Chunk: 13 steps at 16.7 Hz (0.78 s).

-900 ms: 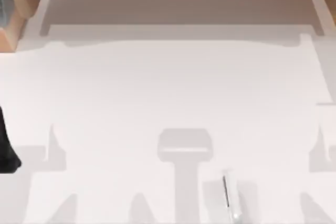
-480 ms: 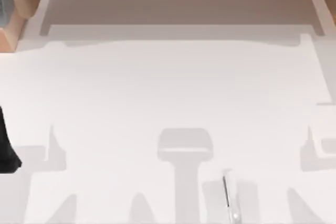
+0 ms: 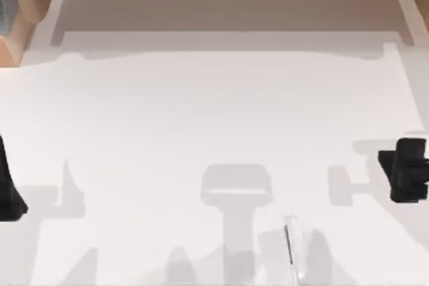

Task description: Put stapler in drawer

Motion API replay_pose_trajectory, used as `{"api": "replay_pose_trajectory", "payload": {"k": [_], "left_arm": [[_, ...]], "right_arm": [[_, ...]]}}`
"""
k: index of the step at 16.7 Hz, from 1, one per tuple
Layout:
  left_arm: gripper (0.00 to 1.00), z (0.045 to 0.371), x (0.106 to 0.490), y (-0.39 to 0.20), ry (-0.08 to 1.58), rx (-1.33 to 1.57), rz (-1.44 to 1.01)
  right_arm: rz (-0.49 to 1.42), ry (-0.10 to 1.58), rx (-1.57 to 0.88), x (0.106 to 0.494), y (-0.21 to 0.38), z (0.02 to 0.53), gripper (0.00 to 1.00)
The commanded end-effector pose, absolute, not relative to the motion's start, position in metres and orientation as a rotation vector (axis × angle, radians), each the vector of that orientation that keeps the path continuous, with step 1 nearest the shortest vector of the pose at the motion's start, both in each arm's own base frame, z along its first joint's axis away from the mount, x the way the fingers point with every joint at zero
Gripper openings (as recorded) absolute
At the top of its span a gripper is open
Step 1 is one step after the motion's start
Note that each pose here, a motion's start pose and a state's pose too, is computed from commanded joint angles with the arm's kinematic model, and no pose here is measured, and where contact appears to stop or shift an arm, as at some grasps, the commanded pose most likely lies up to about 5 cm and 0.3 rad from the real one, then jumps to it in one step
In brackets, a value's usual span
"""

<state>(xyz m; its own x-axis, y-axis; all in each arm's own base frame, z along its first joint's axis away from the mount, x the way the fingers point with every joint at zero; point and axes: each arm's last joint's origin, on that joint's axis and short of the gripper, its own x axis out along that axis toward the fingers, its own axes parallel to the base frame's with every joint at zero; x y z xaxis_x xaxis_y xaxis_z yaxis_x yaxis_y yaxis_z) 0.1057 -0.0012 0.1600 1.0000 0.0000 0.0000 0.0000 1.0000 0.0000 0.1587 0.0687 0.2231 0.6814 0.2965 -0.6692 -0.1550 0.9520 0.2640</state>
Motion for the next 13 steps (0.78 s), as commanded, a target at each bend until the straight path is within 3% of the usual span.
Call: {"api": "replay_pose_trajectory", "payload": {"k": [7,13], "left_arm": [[1.00,0.160,0.106,-0.001,0.000,0.000,0.000],[1.00,0.160,0.106,-0.001,0.000,0.000,0.000]], "right_arm": [[0.186,1.359,0.063,0.205,0.173,0.201,1.00],[0.082,1.563,-0.066,0.209,0.228,0.170,1.00]]}}
